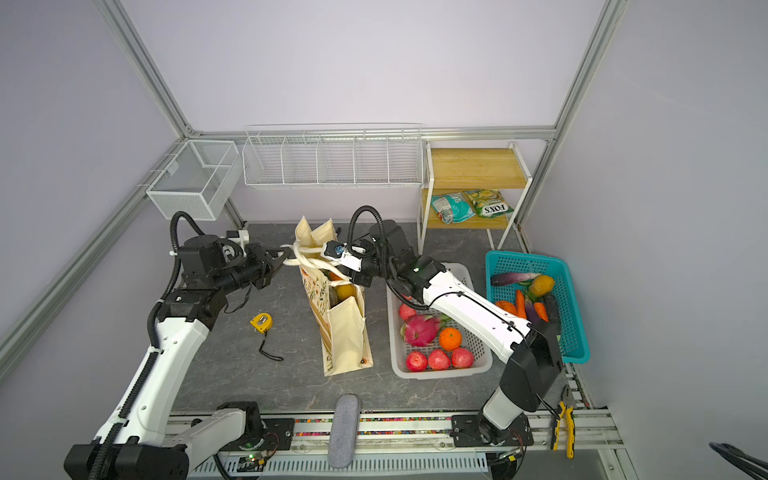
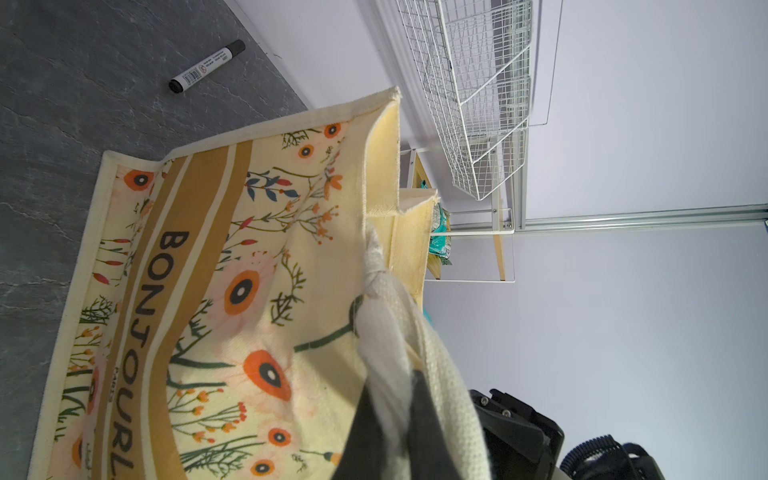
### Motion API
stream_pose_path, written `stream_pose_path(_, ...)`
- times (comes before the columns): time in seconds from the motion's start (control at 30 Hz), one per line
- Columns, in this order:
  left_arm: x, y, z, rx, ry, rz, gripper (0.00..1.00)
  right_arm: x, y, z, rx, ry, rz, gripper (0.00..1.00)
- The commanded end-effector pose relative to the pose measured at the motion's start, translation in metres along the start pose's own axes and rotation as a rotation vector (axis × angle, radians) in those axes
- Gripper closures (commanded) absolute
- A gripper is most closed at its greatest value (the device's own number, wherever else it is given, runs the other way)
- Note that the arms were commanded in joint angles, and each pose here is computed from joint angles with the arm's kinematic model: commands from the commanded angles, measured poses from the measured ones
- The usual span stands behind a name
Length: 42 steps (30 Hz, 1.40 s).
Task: Place the food into the grocery bag and tie it
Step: 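Hold the knotted handles with both grippers and tug them taut above the tote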
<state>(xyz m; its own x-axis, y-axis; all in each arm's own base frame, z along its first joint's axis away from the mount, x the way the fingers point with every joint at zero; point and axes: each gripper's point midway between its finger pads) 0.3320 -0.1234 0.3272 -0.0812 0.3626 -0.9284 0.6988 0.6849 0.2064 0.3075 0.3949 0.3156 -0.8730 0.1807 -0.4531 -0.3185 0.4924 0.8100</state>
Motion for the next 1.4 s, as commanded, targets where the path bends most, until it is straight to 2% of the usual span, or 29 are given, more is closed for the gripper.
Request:
stream_pose_path(0.0,0.010,-0.005,0.006,0.020,0.030,-0.004,1.00,0.005,0.008,0.005,-0.013,0.024,-0.040,0.69)
stream_pose_path(0.13,0.010,-0.004,0.006,0.016,0.032,-0.005,1.00,0.005,0.009,0.004,-0.010,0.020,-0.044,0.88)
stream_pose_path(0.2,0.010,-0.004,0.005,0.013,0.037,-0.001,1.00,0.003,0.007,0.003,0.001,0.010,-0.032,0.93)
stream_pose_path(0.4,0.025,0.003,-0.001,-0.048,0.127,0.012,1.00,-0.019,-0.011,-0.007,0.067,-0.111,0.129,0.93)
stream_pose_path(0.67,0.057,0.023,-0.028,-0.188,0.274,-0.029,1.00,-0.055,-0.048,-0.030,0.103,-0.290,0.490,0.93)
stream_pose_path(0.87,0.073,0.033,-0.044,-0.259,0.357,-0.022,1.00,-0.075,-0.079,-0.052,0.077,-0.396,0.751,0.93)
stream_pose_path(1.13,0.082,0.044,-0.052,-0.321,0.395,-0.030,1.00,-0.083,-0.100,-0.083,0.022,-0.464,0.908,0.93)
stream_pose_path(1.37,0.057,0.052,-0.047,-0.325,0.310,-0.040,1.00,-0.087,-0.108,-0.098,0.023,-0.513,0.919,0.93)
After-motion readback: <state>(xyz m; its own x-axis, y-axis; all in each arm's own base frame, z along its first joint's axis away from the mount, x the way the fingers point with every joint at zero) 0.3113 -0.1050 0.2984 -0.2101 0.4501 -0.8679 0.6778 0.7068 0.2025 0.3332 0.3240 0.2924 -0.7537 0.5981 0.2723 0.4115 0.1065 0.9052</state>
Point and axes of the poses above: each gripper's point midway between its finger pads, its own z axis out along the fingers, its own x axis along the line the jaws close on, y = z × x, and after that the axes turned 2 degrees about -z, right-handed
